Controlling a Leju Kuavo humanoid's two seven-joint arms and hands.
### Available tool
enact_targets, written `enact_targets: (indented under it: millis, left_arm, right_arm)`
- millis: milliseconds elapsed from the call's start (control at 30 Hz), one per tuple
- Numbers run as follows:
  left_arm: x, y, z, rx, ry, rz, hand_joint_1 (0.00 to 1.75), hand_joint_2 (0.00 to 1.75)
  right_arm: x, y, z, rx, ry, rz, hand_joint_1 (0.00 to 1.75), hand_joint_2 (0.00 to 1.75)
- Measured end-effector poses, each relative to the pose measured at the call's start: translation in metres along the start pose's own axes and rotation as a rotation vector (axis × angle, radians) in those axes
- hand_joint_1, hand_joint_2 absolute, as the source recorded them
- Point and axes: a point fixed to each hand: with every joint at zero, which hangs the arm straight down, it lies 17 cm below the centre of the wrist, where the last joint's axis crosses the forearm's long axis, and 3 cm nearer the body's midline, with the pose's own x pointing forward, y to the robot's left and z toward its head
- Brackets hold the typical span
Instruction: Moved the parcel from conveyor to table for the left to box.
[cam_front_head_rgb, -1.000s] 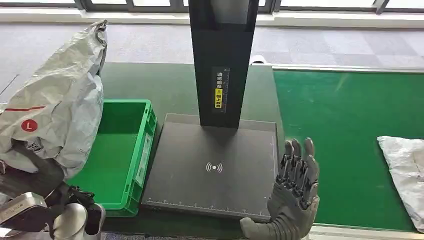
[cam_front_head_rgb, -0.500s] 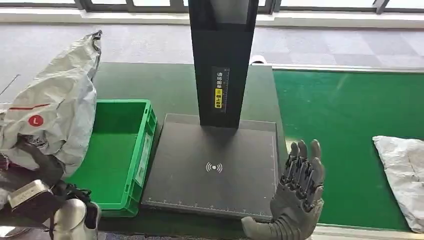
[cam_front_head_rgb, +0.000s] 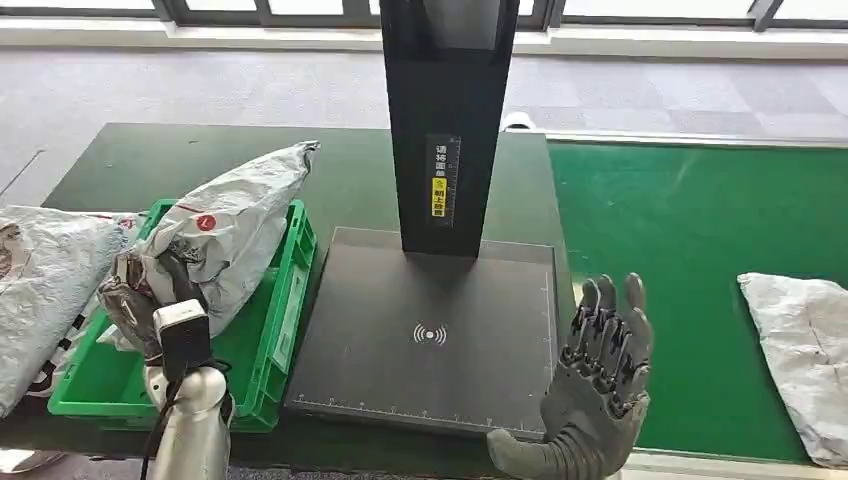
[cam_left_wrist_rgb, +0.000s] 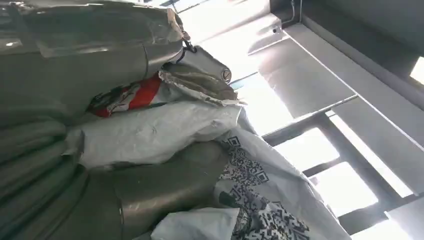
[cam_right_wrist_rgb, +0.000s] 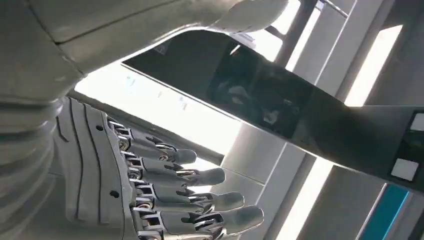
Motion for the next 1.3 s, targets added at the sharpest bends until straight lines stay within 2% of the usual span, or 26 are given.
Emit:
enact_targets:
  millis: [300, 333, 367, 400, 800, 1300]
  left_arm:
    - [-0.004, -0.006, 0.002, -0.014, 0.013, -0.001, 1.75, 1.75]
    - [-0.004, -0.007, 0.001, -0.015, 0.012, -0.001, 0.00, 1.75]
    - [-0.004, -0.007, 0.001, -0.016, 0.010, -0.002, 0.00, 1.75]
    - [-0.003, -0.007, 0.001, -0.017, 0.006, -0.006, 0.00, 0.00]
    - [0.002, 0.011, 0.007, 0.037, 0.019, -0.009, 0.00, 0.00]
    - [0.002, 0.017, 0.009, 0.048, 0.024, -0.012, 0.00, 0.00]
  right_arm:
    - [-0.004, -0.003, -0.001, -0.015, 0.015, -0.018, 0.00, 1.75]
    - [-0.004, -0.004, -0.002, -0.019, 0.018, -0.023, 0.00, 1.75]
    - [-0.005, -0.005, -0.003, -0.021, 0.020, -0.027, 0.00, 1.75]
    - [-0.006, -0.006, -0.003, -0.022, 0.021, -0.028, 0.00, 1.75]
    - [-0.002, -0.003, -0.001, 0.006, -0.006, -0.001, 0.00, 1.75]
    - [0.001, 0.000, -0.001, 0.013, -0.021, 0.011, 0.00, 1.75]
